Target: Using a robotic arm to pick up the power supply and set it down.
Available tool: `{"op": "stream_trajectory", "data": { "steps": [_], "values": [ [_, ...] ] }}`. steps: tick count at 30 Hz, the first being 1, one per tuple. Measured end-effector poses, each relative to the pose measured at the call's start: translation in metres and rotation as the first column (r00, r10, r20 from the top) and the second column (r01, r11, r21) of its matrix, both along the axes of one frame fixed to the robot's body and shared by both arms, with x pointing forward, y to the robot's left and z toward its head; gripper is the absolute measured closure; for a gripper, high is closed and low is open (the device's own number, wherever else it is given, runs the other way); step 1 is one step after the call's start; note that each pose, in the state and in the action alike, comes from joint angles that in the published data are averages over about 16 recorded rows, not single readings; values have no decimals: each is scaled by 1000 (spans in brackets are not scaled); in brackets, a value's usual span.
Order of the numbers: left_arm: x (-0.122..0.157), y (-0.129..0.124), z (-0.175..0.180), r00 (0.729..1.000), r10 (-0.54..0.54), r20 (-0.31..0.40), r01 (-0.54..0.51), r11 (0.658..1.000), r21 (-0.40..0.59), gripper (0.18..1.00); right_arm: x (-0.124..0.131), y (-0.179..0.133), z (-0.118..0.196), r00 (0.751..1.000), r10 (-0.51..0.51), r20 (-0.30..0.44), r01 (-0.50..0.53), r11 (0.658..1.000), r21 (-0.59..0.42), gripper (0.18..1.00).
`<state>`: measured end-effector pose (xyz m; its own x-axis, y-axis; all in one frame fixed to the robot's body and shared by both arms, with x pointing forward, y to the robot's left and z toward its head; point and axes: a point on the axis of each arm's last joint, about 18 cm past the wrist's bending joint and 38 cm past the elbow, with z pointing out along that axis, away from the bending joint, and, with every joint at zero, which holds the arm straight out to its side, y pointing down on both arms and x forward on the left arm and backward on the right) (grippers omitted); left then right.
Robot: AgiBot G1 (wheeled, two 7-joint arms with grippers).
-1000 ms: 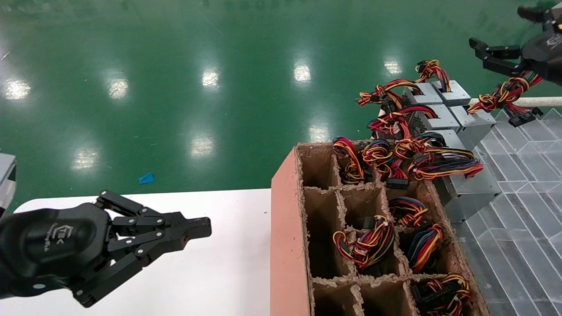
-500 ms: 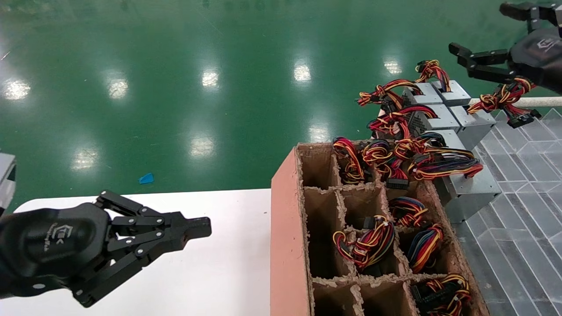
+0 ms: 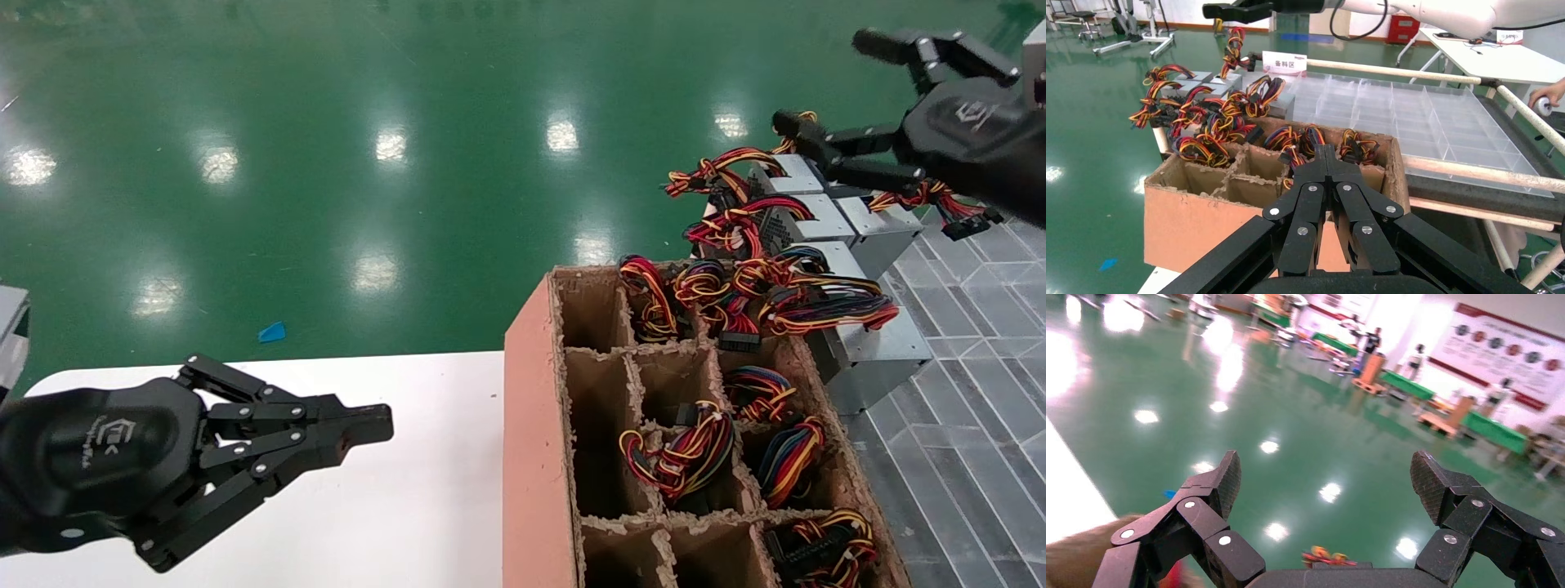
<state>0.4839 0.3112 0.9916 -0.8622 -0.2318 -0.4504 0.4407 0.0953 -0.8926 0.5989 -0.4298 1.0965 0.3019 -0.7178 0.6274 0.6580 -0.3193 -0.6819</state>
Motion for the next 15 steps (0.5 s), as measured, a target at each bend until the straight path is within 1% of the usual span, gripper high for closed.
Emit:
{"op": "stream_trajectory", "data": {
  "steps": [4,8,12,15],
  "values": [
    [0,0,0,1000,0,0,0,1000,0,980,-11,15,-8,997,75,-28,-75,997,-18,179],
    [0,0,0,1000,0,0,0,1000,0,960,-22,30,-18,987,150,-63,-152,988,-35,179],
    [0,0,0,1000,0,0,0,1000,0,923,-35,46,-29,969,224,-106,-230,972,-51,179],
    [0,0,0,1000,0,0,0,1000,0,893,-45,58,-38,950,279,-144,-290,955,-62,179]
  ]
}}
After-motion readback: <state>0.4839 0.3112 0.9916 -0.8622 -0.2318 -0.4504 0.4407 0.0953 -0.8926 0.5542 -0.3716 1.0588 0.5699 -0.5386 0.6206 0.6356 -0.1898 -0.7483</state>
